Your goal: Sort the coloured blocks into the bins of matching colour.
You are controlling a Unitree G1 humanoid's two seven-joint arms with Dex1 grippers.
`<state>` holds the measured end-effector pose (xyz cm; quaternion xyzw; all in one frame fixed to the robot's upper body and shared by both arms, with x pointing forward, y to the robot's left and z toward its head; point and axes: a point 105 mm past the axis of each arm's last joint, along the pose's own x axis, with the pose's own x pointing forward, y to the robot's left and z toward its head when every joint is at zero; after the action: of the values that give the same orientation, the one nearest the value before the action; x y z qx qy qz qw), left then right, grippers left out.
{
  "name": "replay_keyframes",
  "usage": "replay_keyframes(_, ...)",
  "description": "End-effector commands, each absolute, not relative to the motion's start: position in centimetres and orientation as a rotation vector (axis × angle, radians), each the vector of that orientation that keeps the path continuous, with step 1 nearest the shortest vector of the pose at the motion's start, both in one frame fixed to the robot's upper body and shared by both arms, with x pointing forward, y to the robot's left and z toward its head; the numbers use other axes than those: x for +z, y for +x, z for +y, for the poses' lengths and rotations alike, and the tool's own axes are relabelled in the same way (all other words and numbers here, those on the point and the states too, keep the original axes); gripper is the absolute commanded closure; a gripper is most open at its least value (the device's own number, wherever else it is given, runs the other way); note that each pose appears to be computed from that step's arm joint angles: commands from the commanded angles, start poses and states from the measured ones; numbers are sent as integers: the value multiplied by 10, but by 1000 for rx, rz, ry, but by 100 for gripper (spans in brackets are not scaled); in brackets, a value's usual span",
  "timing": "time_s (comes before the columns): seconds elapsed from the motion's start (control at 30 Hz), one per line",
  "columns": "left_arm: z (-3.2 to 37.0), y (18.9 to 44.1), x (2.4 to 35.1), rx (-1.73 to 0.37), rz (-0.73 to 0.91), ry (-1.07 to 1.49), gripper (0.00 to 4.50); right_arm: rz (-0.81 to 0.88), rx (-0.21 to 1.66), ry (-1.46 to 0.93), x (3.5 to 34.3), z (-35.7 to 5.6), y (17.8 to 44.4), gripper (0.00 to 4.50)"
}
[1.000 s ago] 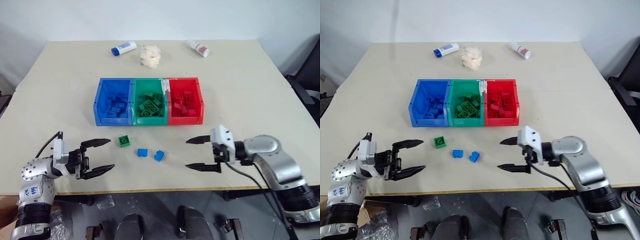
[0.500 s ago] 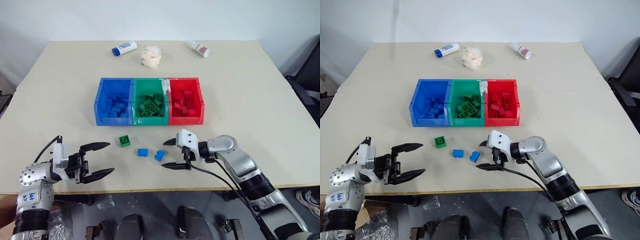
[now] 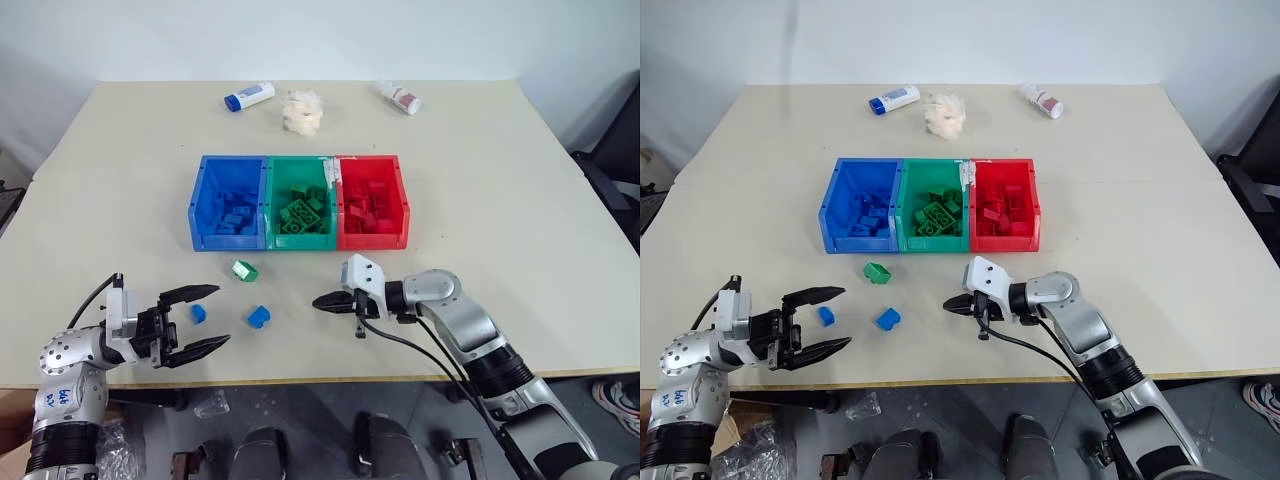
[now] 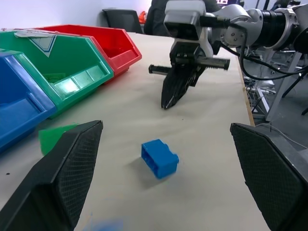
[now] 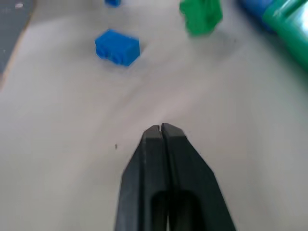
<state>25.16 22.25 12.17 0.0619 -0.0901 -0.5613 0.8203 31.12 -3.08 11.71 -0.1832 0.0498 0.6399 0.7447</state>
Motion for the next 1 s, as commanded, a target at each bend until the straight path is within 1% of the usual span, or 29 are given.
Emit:
replay_keyframes(0.03,219,251,129,-1199,-230,147,0,38,1396,-404,137,-30,312,448)
replay_keyframes(0.3,223,248,127,-1170,-226,149,0,66,1402,-423,137,-45,309,448)
replay_keyframes(0.43,224,246,128,-1159,-226,152,0,55,1404,-423,141,-57,310,448)
replay_keyframes(0.53,224,245,127,-1156,-225,150,0,40,1399,-407,145,-64,312,391)
replay_keyframes(0.73,223,242,127,-1140,-222,153,0,7,1413,-377,146,-86,307,193)
replay_keyframes(0.9,219,239,127,-1122,-224,152,0,-17,1429,-355,148,-98,304,15)
replay_keyframes(0.93,217,239,128,-1115,-229,153,0,-23,1429,-353,148,-100,304,5)
replay_keyframes(1.0,215,239,129,-1094,-234,160,0,-33,1433,-355,148,-102,304,5)
